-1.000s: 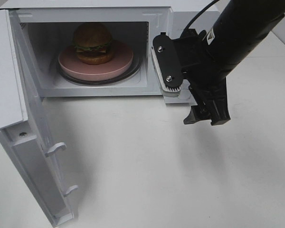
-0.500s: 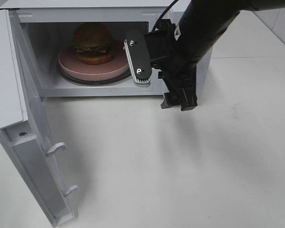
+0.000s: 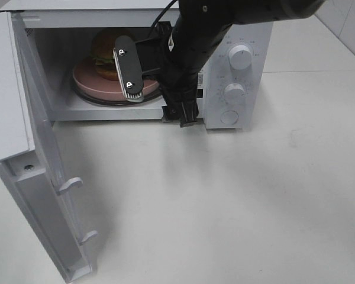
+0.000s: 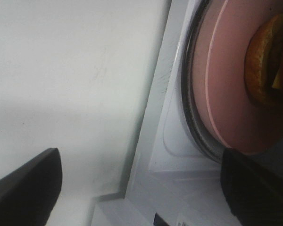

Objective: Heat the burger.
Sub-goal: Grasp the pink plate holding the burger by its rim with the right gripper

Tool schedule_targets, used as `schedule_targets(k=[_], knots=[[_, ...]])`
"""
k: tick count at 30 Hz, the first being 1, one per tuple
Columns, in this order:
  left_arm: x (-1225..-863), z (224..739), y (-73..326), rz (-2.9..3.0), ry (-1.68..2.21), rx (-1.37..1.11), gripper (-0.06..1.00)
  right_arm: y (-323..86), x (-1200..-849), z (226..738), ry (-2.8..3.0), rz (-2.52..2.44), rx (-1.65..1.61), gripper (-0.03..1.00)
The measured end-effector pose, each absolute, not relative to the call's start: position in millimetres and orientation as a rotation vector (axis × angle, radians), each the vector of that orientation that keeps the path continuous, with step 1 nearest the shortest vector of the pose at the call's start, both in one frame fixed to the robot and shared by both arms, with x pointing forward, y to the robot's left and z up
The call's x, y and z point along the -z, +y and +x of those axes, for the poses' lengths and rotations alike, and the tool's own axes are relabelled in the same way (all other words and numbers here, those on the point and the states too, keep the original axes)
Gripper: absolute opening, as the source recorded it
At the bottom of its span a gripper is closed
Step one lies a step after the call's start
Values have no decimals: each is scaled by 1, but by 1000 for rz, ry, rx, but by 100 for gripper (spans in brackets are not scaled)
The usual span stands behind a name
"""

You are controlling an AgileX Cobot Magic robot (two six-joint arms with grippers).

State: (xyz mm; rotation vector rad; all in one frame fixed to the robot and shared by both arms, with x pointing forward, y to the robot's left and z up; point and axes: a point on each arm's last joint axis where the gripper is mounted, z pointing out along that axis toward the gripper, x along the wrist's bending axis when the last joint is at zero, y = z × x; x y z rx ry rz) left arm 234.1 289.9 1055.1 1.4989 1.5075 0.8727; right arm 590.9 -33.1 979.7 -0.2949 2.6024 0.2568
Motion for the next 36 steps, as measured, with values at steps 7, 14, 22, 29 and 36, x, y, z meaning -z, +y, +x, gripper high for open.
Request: schedule_targets(k=[7, 14, 22, 29, 36], knots=[[-1055, 234, 290, 1499, 1508, -873, 99, -18, -967, 608, 2577, -297, -279, 86], [-1055, 234, 290, 1499, 1508, -873, 99, -6, -955, 623, 2565, -289, -290, 86], [-1055, 234, 290, 1499, 1508, -873, 99, 5, -940, 637, 2560, -288, -294, 85], [-1055, 234, 290, 1499, 1508, -873, 99, 12, -931, 645, 2554, -284, -299, 84], [-1055, 234, 290, 1499, 1508, -873, 99, 17, -921, 658, 2544, -272, -303, 84]])
